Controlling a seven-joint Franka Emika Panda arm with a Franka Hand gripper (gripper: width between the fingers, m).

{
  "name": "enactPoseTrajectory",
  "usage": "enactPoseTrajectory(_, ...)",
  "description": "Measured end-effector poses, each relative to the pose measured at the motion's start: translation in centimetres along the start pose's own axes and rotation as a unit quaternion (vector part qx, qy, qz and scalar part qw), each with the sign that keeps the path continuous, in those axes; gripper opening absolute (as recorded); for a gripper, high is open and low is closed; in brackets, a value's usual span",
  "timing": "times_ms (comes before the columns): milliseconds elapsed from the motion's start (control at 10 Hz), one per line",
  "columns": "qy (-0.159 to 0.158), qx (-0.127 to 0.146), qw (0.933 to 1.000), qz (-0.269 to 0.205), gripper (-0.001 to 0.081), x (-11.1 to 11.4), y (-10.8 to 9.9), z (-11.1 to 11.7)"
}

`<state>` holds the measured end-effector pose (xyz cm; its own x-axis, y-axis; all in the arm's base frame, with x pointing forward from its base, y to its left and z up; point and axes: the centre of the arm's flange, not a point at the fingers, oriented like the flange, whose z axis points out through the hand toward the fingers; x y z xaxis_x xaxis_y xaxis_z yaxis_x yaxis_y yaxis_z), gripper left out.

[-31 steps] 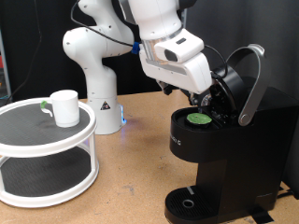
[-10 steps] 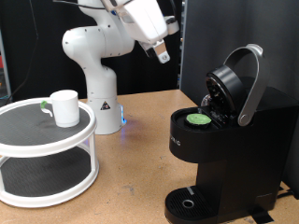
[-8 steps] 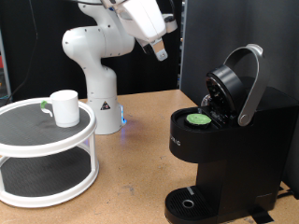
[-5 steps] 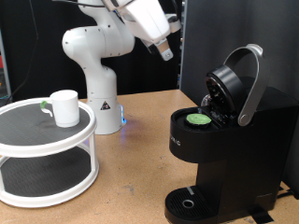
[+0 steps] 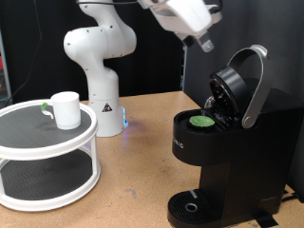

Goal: Make a cup of coffee with the keurig machine

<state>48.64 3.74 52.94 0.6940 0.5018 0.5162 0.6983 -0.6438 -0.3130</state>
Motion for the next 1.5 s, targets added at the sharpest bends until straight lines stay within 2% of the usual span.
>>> enactPoseTrajectory(500, -0.004, -0.007, 0.9999, -0.015, 0.0801, 5.0, -4.3, 3.2)
enactPoseTrajectory(900, -0.005, -0.006, 0.9997, -0.021, 0.0801, 7.3, -7.3, 4.4)
enactPoseTrajectory(1000, -0.005, -0.006, 0.9998, -0.020, 0.0687, 7.7, -7.9, 4.6)
enactPoseTrajectory(1100, -0.007, -0.005, 0.9998, -0.017, 0.0687, 8.0, -8.4, 4.9)
enactPoseTrajectory(1200, -0.011, -0.006, 0.9998, -0.013, 0.0504, 8.4, -8.8, 5.2)
enactPoseTrajectory(1300, -0.018, -0.008, 0.9998, -0.008, 0.0369, 8.6, -9.0, 5.8)
enactPoseTrajectory(1400, -0.026, -0.010, 0.9996, -0.002, 0.0369, 8.9, -9.0, 6.5)
enactPoseTrajectory(1500, -0.034, -0.011, 0.9994, 0.006, 0.0168, 9.1, -8.7, 7.2)
